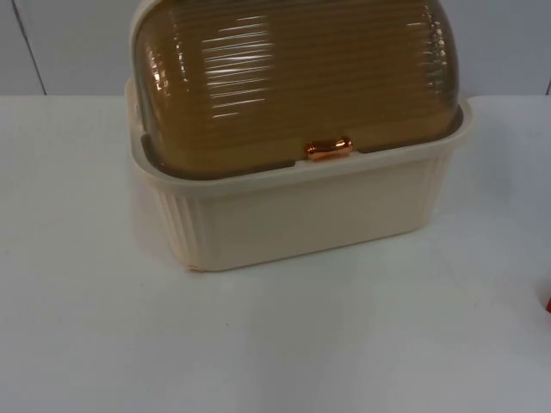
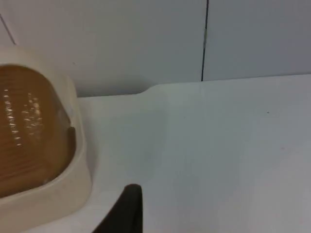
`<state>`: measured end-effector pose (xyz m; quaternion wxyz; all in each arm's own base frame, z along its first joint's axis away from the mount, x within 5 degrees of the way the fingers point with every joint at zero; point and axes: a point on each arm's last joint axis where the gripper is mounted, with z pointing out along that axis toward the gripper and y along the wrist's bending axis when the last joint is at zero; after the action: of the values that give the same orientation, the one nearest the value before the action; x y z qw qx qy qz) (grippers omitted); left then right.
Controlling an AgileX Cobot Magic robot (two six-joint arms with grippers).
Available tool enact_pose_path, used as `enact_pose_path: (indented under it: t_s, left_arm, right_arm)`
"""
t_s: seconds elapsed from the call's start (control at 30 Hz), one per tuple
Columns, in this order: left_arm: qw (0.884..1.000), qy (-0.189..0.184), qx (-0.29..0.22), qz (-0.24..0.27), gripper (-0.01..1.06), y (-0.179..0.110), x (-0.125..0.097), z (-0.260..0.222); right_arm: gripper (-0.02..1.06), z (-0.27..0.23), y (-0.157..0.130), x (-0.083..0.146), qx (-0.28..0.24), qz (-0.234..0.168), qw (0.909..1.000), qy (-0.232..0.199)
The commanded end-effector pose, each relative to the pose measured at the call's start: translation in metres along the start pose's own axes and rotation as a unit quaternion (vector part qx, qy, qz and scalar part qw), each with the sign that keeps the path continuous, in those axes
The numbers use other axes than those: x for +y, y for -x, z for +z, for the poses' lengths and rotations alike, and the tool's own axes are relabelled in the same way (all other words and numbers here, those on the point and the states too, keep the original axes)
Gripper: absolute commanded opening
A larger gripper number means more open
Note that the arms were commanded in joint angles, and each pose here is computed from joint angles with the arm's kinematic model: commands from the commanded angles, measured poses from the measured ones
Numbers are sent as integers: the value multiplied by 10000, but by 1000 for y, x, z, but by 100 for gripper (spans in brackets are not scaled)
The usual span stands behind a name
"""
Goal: Open the box lid with the left hand, place the block into the box with the right hand, then close the box lid with the left hand.
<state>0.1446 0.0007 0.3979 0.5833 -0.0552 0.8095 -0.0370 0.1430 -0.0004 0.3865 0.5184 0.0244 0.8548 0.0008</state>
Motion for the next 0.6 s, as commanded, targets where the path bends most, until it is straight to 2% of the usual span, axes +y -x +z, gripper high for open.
enact_pose_path:
  t_s: [0.0, 0.17, 0.37, 0.5, 0.57]
  left_arm:
    - [10000, -56, -75, -20, 104, 6, -2, 5]
    - [9994, -25, 182, 283, 104, 3, -2, 23]
    - [9983, -47, 477, 339, 104, -2, -3, 50]
    - [9959, -275, 676, 541, 104, -8, -13, 68]
    - [9910, -557, 947, 761, 104, -16, -28, 82]
  right_arm:
    - [105, 10, 10, 1, -167, -105, 9998, -2]
    - [105, 26, 12, 3, -30, 134, 9999, 46]
    - [105, 33, 14, 3, -91, 23, 10000, -15]
    - [105, 33, 15, 2, -177, -13, 9998, -27]
    - [105, 33, 16, 2, -196, -54, 9998, -54]
